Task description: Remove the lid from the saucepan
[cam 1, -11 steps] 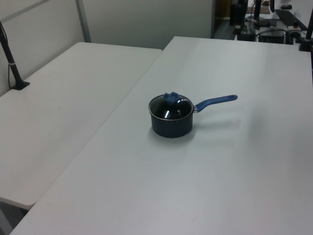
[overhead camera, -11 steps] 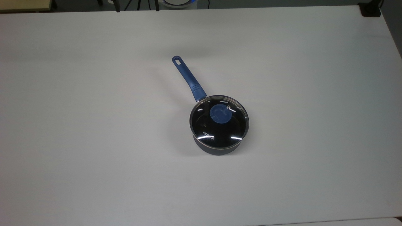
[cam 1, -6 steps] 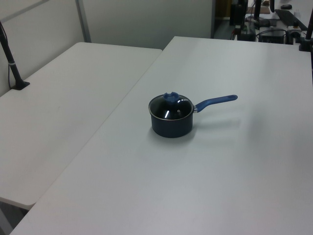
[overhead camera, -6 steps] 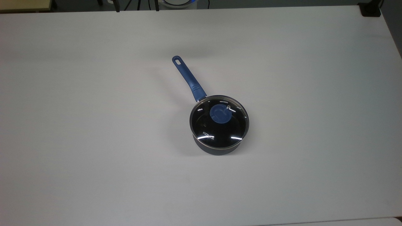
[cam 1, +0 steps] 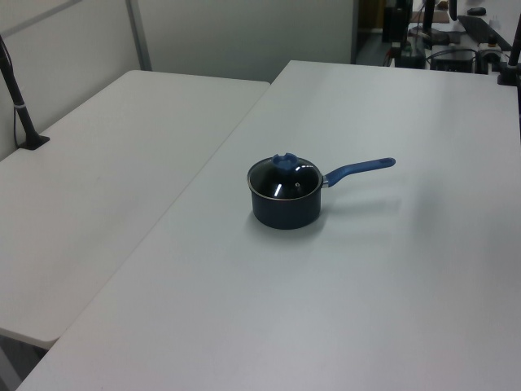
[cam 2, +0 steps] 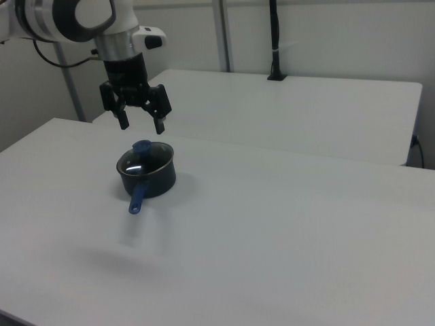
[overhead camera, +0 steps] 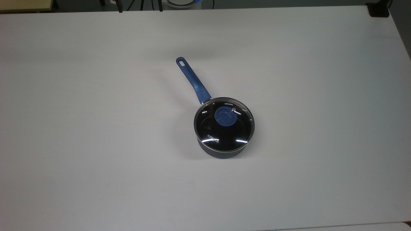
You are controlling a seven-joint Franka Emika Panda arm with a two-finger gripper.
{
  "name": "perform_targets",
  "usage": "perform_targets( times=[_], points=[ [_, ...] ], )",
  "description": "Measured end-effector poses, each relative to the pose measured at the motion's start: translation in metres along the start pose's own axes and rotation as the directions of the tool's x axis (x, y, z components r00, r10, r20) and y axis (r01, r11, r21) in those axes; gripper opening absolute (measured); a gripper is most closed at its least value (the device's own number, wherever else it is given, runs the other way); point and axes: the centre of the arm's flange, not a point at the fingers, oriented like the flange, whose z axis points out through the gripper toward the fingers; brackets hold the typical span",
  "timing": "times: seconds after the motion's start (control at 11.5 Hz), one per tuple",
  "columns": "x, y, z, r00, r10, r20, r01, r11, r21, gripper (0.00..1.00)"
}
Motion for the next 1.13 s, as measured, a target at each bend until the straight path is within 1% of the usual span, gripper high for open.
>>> perform_targets(
  times=[0.17,0.35,0.44,0.52,0.61,0.78,0.87,0.96,1.13],
  points=[
    [0.003,0.0,0.007,1.0,-0.003,0.011,0.003,1.0,0.002,1.0],
    [0.018,-0.007,0.016,1.0,0.007,-0.026,-0.007,1.0,0.011,1.0],
    [0.033,-0.026,0.023,0.997,0.047,-0.065,-0.046,0.999,0.016,1.0],
    [0.045,-0.046,0.028,0.989,0.114,-0.095,-0.112,0.993,0.026,1.0],
    [0.057,-0.069,0.034,0.973,0.192,-0.129,-0.188,0.981,0.044,1.0],
    [0.079,-0.115,0.046,0.935,0.318,-0.158,-0.308,0.947,0.087,1.0],
    [0.09,-0.133,0.053,0.912,0.374,-0.17,-0.359,0.926,0.113,1.0],
    [0.1,-0.149,0.061,0.882,0.434,-0.181,-0.413,0.899,0.147,1.0],
    [0.119,-0.174,0.085,0.802,0.568,-0.185,-0.532,0.82,0.213,1.0]
  ],
)
